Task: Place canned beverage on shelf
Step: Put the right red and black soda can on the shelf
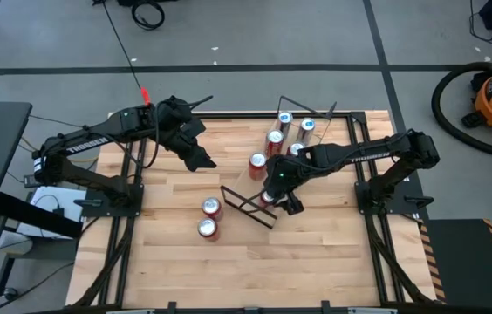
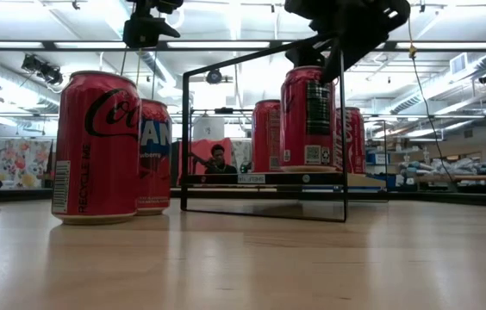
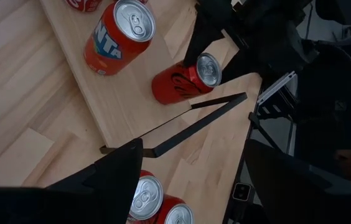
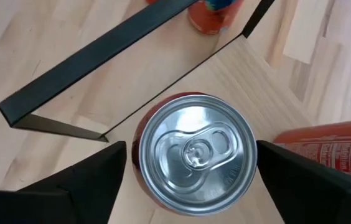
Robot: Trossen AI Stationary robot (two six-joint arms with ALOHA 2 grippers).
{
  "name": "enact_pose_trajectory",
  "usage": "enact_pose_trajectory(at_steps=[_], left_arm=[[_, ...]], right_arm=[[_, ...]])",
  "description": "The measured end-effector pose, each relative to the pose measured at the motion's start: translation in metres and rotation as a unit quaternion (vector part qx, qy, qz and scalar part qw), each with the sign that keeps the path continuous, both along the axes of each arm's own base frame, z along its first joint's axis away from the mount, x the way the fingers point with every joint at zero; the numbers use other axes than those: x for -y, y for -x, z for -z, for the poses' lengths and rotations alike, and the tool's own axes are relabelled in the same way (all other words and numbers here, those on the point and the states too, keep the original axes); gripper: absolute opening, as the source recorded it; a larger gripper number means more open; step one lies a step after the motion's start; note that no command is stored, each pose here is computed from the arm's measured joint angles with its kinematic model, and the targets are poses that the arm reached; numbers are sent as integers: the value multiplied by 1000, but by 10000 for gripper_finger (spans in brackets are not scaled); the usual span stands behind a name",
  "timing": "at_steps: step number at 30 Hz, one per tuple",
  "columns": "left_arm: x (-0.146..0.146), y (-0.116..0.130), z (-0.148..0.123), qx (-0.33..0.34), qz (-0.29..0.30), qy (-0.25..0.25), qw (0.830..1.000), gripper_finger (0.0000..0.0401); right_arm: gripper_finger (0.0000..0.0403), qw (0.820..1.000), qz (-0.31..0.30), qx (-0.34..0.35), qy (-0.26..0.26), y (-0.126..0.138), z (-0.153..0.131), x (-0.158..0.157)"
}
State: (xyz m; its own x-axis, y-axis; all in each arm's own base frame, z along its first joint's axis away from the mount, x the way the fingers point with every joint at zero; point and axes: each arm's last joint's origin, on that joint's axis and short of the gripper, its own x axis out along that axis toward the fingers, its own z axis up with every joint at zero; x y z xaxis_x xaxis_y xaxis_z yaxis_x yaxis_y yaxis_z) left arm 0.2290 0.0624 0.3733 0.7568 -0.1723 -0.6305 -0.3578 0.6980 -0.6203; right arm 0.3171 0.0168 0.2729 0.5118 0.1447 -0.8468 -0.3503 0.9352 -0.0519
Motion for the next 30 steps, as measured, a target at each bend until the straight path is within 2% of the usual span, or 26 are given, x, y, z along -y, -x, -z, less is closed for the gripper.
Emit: enact_pose_trajectory(at_steps=[4, 8, 16, 19, 22, 26, 30], left_arm=[[0, 0, 0, 0, 0, 0, 1000, 290], [0, 0, 0, -1, -3, 4, 1000, 290], [0, 0, 0, -2, -6, 7, 1000, 290], [0, 0, 0, -1, -6, 7, 1000, 290], [0, 0, 0, -2, -5, 7, 1000, 290], [0, 0, 0, -2, -6, 7, 1000, 290], [0, 0, 0, -1, -6, 7, 1000, 290]], right_arm=[[382, 1000, 24, -4, -12, 0, -1, 2], [390, 997, 77, -6, -14, 2, -11, 6], [397, 980, 191, -19, -46, 28, -35, -4], [397, 967, 249, -13, -50, 38, -35, -13], [397, 946, 317, -4, -71, 42, -25, -21], [397, 928, 358, 34, -100, 39, -11, -35], [397, 912, 394, 61, -95, 40, 1, -44]])
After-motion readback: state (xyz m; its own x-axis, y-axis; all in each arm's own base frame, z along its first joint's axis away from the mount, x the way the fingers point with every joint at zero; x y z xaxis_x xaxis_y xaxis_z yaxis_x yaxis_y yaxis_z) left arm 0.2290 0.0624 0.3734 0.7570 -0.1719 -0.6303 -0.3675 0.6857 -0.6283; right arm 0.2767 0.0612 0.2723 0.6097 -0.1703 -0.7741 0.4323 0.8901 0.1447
